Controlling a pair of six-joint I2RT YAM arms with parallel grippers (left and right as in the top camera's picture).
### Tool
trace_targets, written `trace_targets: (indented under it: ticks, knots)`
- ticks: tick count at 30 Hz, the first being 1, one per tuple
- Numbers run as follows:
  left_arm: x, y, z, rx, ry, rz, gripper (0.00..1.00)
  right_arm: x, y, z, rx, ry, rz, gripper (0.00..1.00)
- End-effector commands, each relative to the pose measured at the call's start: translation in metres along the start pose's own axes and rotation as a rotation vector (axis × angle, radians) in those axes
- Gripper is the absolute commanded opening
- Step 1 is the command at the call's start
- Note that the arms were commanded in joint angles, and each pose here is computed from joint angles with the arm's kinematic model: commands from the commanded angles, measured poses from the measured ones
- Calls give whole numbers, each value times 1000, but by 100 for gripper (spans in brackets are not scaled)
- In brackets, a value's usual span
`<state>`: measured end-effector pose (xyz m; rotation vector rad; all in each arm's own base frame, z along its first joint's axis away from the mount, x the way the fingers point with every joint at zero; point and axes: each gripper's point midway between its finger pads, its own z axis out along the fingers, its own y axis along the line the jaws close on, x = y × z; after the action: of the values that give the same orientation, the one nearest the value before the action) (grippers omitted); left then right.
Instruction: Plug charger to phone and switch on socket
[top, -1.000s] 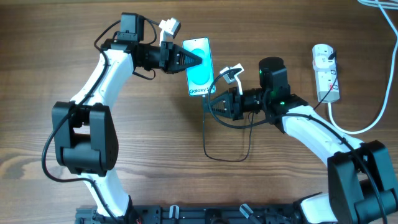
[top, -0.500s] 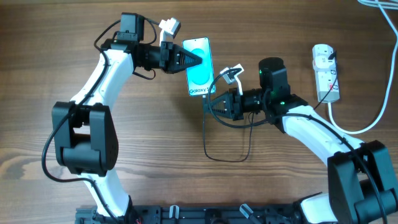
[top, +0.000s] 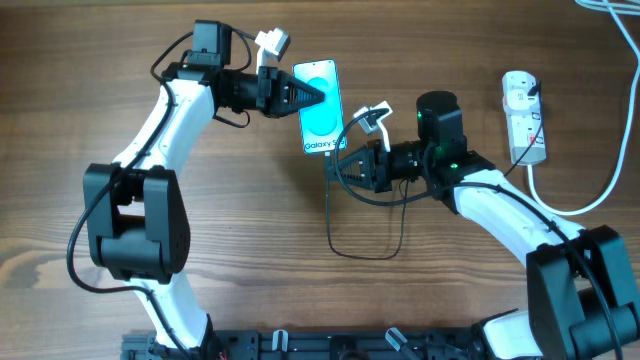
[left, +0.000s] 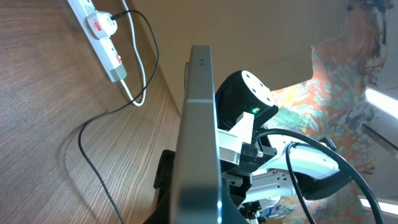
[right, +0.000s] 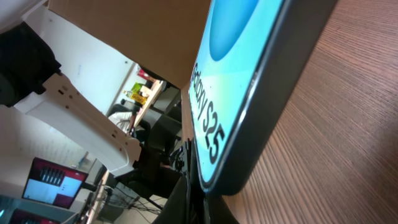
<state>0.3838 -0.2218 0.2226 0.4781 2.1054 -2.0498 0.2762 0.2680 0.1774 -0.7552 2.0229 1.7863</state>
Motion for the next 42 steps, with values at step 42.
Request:
trace_targets:
  ticks: [42]
  knots:
    - [10, -12, 19, 40, 48, 27, 4, -31, -5, -17, 66, -106, -5, 5]
